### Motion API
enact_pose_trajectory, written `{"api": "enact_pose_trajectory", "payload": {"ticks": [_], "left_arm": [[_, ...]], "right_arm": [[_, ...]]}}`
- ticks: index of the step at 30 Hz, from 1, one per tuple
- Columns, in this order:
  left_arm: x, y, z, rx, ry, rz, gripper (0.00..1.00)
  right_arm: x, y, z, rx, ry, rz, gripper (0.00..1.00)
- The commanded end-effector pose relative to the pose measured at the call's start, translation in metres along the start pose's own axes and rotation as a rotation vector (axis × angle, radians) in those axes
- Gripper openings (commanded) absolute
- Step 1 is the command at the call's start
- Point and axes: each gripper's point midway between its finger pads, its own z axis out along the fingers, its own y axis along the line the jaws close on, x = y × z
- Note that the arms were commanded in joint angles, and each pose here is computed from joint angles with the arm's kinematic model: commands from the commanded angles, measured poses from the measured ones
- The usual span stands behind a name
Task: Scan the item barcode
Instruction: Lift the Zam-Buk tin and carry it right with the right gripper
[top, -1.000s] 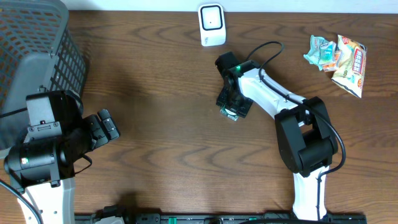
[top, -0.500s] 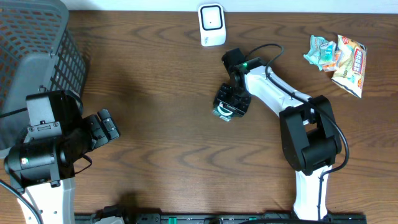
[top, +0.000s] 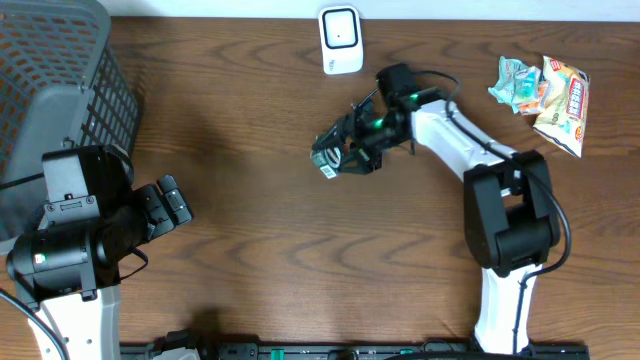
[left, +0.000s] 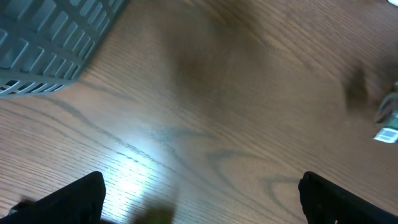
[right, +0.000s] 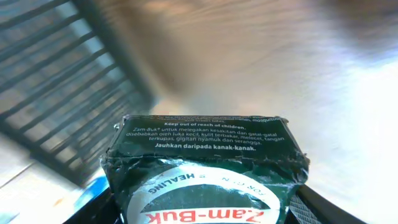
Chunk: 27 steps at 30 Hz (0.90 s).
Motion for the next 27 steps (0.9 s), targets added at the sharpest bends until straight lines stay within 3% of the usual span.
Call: {"api": "enact_pose_trajectory", "payload": {"ticks": [1, 14, 27], "left_arm": [[-0.001, 0.004, 0.0, -0.019, -0.003, -0.014, 0.98], [-0.001, 0.004, 0.0, -0.019, -0.003, -0.014, 0.98], [-0.001, 0.004, 0.0, -0.019, -0.003, -0.014, 0.97]], "right_arm": [[0.017, 0.028, -0.027, -0.2, 0.126, -0.011, 0.59], [-0.004, 0.034, -0.106, -0.425, 0.106, 0.024, 0.59], [-0.011, 0.03, -0.129, -0.469, 0.084, 0.055, 0.59]]}}
